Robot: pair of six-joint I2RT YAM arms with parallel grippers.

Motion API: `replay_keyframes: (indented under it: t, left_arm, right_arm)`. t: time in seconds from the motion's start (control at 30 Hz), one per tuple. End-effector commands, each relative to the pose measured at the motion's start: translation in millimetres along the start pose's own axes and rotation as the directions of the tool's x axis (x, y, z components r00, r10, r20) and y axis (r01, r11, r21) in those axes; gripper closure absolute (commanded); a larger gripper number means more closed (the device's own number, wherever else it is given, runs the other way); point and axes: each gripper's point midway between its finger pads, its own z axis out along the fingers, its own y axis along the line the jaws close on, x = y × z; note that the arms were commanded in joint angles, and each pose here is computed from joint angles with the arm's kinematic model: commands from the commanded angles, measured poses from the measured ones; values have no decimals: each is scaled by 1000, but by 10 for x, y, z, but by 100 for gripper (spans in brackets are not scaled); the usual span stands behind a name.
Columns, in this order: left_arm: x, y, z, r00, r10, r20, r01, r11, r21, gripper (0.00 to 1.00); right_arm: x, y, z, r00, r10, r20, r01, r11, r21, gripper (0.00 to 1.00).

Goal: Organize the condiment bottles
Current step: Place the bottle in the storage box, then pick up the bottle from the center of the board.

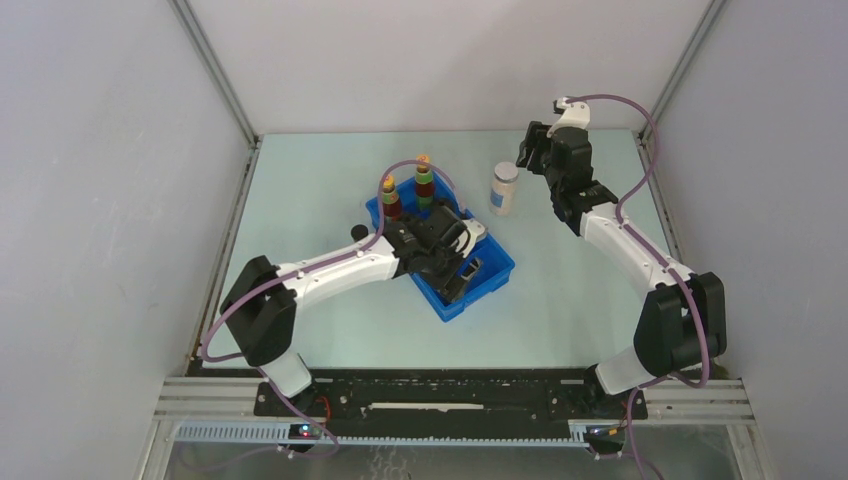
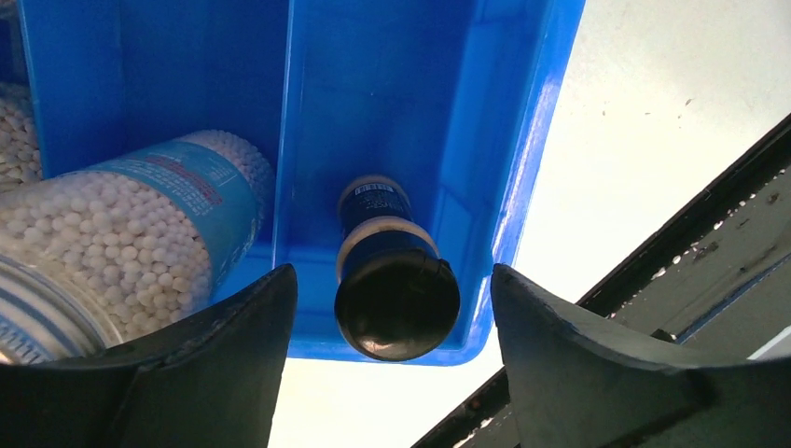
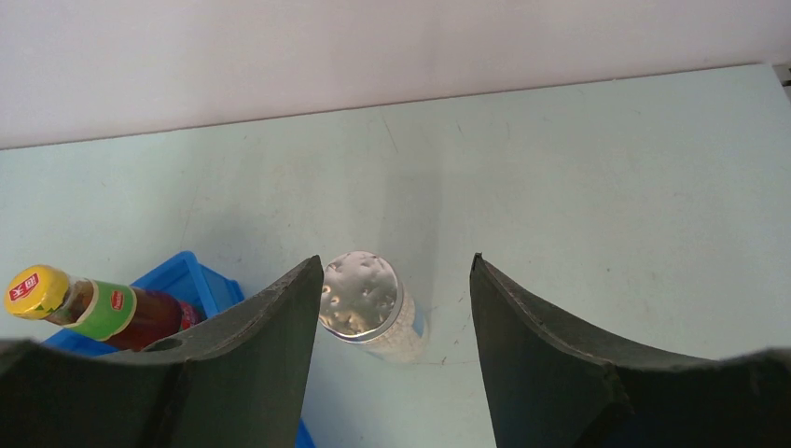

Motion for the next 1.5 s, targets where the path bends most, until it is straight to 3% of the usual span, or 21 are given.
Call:
replay_keyframes:
  t: [0.0,0.43,0.8,1.0,1.1,1.27,1.47]
  left_arm:
    - [52,15,-9,1000,2,-1,-2,1000,5,19]
    - [-179,-36,-242,997,1,73,0,1000,-15,28]
    - [-566,-308,-696,983,77,165,-70,996,-48,30]
    - [-831,-425,-1126,959,97,267,-78,994,-78,30]
    - [-954,-335,-1425,933,69,353,-26,992,-124,27]
    - [-995,25,-1861,872,-2,489,130,965,-229,14]
    - [-763,558,-2001,762,-223,607,417,887,-198,13]
  right_arm:
    - [-102,40,14,999,25,37,-24,1000,-13,32]
    - [-175,73,-27,998,28,57,-27,999,-25,32]
    - [-284,108,-98,996,36,78,-33,999,-38,32]
    - [-249,157,-60,999,31,14,-31,999,-42,31]
    - [-129,196,-44,998,18,-64,-22,999,-50,31]
    - [12,299,-15,989,-14,-148,3,997,-72,27]
    - [208,445,16,972,-54,-228,30,994,-106,19]
